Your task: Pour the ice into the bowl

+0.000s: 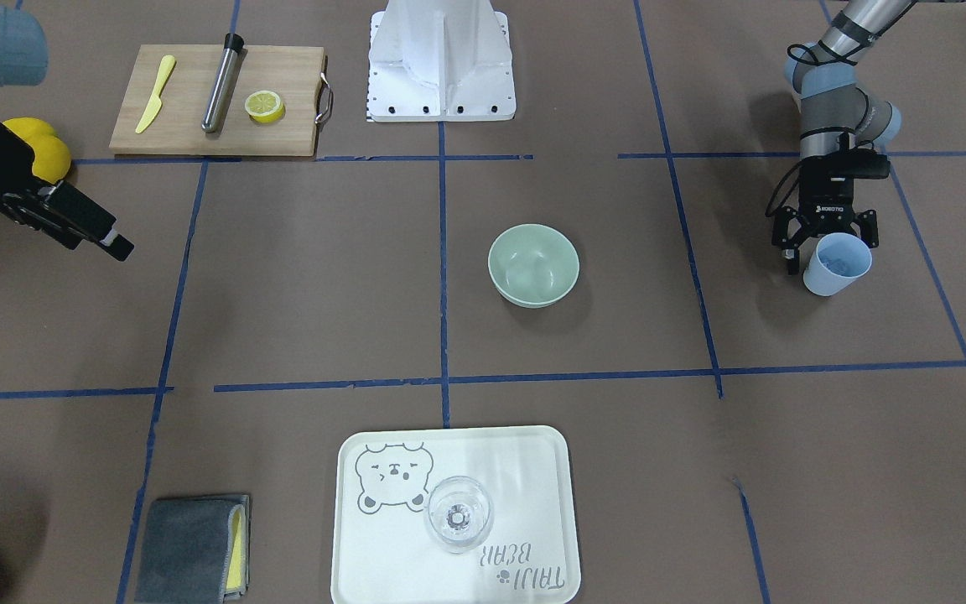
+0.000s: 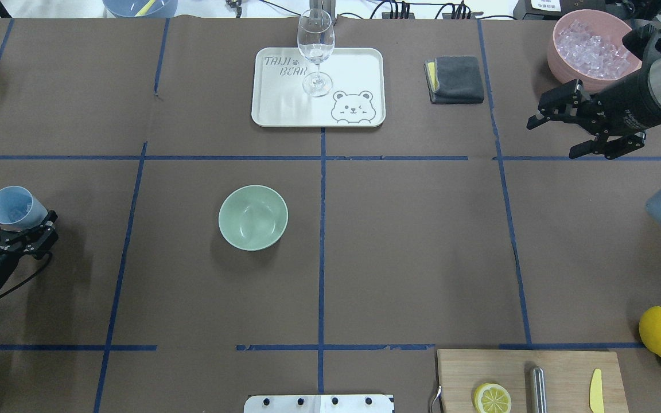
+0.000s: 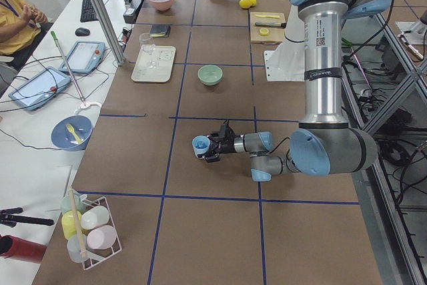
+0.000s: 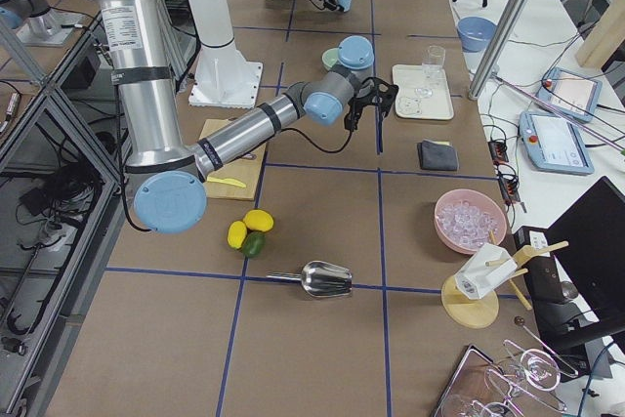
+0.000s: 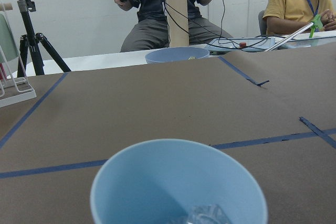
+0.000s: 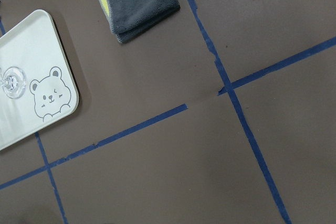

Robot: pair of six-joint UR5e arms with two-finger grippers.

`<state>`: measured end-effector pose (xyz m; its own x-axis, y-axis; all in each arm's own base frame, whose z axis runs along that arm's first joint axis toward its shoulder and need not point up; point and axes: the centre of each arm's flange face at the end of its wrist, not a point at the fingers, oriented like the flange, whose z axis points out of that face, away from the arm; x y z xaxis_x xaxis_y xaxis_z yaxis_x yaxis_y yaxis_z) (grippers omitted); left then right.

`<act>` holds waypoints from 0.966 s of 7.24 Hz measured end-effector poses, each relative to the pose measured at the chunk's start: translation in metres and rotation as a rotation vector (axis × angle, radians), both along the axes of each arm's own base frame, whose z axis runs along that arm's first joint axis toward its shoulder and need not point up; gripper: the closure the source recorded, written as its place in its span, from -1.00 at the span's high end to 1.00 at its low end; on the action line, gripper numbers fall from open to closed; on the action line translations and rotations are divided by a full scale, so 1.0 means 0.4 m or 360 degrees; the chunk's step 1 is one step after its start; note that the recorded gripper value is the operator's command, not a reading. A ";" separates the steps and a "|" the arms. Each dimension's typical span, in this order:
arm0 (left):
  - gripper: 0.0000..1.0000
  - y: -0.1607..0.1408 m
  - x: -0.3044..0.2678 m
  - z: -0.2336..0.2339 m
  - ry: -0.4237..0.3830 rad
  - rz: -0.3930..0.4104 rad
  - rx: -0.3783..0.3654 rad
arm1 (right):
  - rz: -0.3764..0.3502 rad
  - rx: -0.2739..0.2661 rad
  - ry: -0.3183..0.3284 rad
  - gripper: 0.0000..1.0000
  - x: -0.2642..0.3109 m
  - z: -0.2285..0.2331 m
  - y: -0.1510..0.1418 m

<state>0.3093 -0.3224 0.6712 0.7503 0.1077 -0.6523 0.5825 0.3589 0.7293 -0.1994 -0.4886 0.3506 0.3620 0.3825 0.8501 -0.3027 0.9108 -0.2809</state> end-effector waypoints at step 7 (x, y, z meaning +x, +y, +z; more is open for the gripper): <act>-1.00 -0.043 -0.047 -0.006 -0.0024 -0.0073 0.0013 | 0.0011 0.0001 0.0005 1.00 0.004 0.001 -0.003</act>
